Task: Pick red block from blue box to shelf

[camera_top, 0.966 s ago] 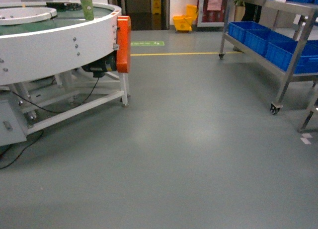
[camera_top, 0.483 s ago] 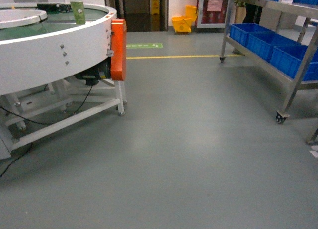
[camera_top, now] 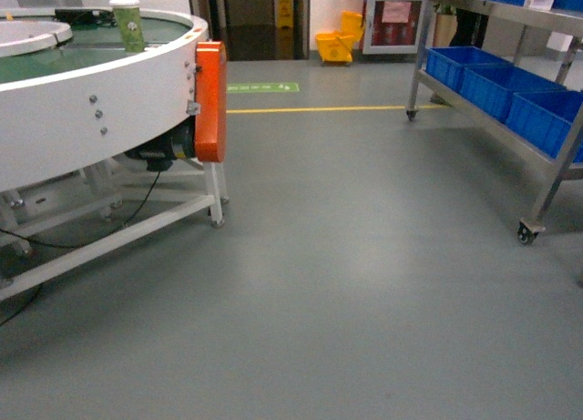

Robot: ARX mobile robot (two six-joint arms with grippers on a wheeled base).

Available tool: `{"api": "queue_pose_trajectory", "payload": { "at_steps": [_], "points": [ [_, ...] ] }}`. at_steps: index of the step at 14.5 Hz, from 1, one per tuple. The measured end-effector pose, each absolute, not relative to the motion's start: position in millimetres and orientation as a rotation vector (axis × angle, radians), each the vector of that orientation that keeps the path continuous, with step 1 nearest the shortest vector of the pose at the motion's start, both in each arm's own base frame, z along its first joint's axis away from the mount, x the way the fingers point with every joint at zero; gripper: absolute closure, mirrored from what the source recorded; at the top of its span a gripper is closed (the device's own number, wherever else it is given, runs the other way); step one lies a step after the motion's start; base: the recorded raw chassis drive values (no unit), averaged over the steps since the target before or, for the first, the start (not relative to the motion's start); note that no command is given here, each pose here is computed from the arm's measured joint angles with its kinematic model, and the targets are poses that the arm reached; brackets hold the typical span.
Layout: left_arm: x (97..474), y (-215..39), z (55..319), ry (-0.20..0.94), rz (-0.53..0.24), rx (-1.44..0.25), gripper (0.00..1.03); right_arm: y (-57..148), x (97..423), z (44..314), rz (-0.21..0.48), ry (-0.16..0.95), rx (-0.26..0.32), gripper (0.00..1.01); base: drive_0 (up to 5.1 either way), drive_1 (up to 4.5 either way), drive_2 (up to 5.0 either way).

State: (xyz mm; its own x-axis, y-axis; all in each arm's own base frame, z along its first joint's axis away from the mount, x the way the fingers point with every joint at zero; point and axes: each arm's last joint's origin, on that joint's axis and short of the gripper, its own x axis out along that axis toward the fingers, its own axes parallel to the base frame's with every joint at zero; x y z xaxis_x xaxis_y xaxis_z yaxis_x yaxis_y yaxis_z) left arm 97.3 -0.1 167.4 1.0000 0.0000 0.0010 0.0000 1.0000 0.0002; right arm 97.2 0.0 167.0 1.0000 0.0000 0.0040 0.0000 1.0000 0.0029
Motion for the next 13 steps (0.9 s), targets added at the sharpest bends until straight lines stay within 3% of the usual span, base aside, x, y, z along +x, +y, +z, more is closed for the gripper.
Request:
{"api": "queue_pose_trajectory", "payload": {
  "at_steps": [13],
  "points": [
    [97.3, -0.1, 167.5, -0.001, -0.002, 0.001, 0.05, 0.0, 97.2, 166.9, 0.0, -0.003, 0.003, 0.72, -0.1, 4.27, -4.4]
  ]
}}
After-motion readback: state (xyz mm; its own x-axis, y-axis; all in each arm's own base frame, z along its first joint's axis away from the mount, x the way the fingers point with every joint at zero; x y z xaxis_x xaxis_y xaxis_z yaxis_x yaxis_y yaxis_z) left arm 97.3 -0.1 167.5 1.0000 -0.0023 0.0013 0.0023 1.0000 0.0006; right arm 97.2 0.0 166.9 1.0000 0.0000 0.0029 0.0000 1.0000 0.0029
